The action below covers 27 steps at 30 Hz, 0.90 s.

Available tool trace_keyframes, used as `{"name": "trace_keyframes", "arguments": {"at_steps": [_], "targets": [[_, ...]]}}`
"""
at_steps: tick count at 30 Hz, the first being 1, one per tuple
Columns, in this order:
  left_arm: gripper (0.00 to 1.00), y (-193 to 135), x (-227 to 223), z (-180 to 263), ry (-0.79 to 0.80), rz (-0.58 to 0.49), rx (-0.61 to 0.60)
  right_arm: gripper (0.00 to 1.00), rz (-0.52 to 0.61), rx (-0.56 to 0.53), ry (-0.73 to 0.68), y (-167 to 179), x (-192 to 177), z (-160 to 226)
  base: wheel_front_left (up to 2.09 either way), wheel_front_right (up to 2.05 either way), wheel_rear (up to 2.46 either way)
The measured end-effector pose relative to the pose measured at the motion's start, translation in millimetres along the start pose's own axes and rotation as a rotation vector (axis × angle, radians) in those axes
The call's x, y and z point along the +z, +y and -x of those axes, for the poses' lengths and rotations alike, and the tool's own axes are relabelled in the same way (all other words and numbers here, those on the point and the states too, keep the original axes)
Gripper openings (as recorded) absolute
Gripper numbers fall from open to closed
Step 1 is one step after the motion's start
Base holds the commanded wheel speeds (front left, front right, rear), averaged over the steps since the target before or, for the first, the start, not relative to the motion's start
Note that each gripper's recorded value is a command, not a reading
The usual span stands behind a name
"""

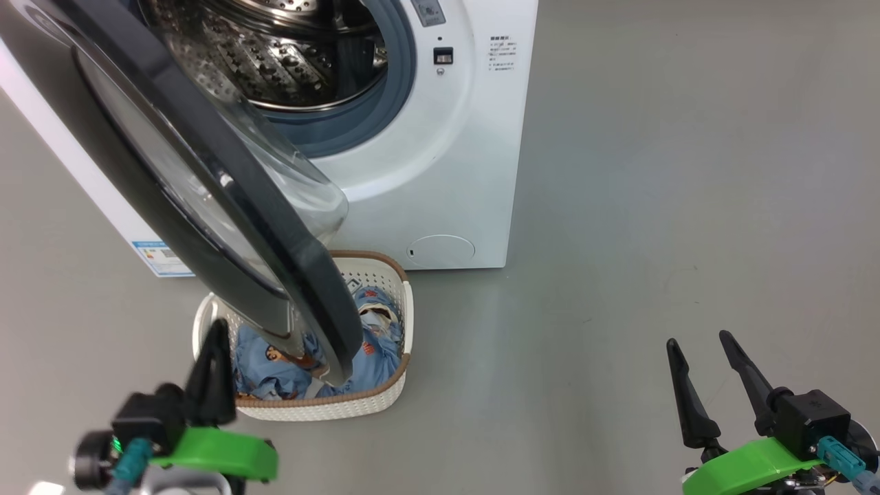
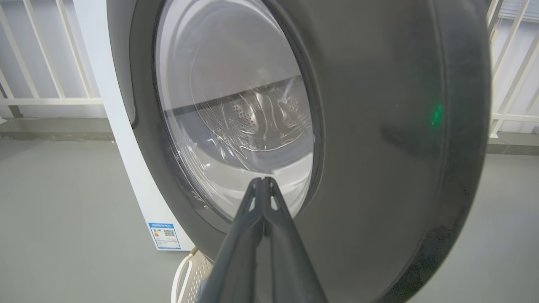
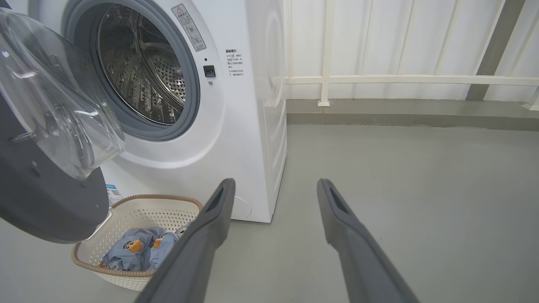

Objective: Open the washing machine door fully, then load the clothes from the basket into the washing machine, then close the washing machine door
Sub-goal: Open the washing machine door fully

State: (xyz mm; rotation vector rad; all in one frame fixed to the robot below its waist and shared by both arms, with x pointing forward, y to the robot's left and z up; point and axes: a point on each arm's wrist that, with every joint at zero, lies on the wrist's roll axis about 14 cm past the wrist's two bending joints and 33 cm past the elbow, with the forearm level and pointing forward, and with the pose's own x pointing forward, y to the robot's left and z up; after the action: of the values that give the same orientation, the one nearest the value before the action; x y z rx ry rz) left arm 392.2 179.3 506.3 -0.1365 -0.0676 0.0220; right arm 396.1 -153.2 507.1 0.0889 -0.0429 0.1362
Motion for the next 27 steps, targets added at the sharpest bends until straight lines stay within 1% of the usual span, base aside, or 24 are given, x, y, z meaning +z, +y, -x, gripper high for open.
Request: {"name": "trace_keyframes", "arguments": {"at_steps": [4, 8, 10, 13, 17, 20, 24, 27], "targets": [[0.0, 13.2, 36.0, -12.6, -0.107, -0.049, 0.03, 1.0, 0.001, -0.004, -0.003, -1.2, 1.3, 1.1, 0.0, 0.0, 0.0], [0.0, 25.9, 93.7, -24.9, -0.274, -0.1, 0.072, 1.0, 0.002, -0.005, -0.009, -1.5, 3.4, 1.9, 0.0, 0.0, 0.0], [0.0, 25.6, 128.5, -27.7, -0.375, -0.118, 0.08, 1.0, 0.002, -0.003, -0.011, -0.8, 4.2, 2.4, 0.0, 0.0, 0.0], [0.0, 15.0, 177.5, -25.9, -0.524, -0.138, 0.067, 1.0, 0.002, 0.0, -0.011, 0.5, 4.5, 4.6, 0.0, 0.0, 0.0], [0.0, -15.1, 222.3, -15.9, -0.669, -0.137, -0.008, 1.0, 0.002, 0.005, -0.008, 2.5, 4.0, 8.9, 0.0, 0.0, 0.0], [0.0, -47.6, 236.2, -7.5, -0.719, -0.122, -0.103, 1.0, 0.003, 0.007, -0.008, 3.5, 5.1, 11.2, 0.0, 0.0, 0.0], [0.0, -92.1, 235.2, -1.2, -0.701, -0.1, -0.246, 1.0, 0.003, 0.006, -0.005, 3.5, 5.0, 13.2, 0.0, 0.0, 0.0], [0.0, -126.3, 223.4, 2.6, -0.642, -0.071, -0.367, 1.0, 0.004, 0.006, -0.004, 3.5, 5.6, 13.9, 0.0, 0.0, 0.0]]}}
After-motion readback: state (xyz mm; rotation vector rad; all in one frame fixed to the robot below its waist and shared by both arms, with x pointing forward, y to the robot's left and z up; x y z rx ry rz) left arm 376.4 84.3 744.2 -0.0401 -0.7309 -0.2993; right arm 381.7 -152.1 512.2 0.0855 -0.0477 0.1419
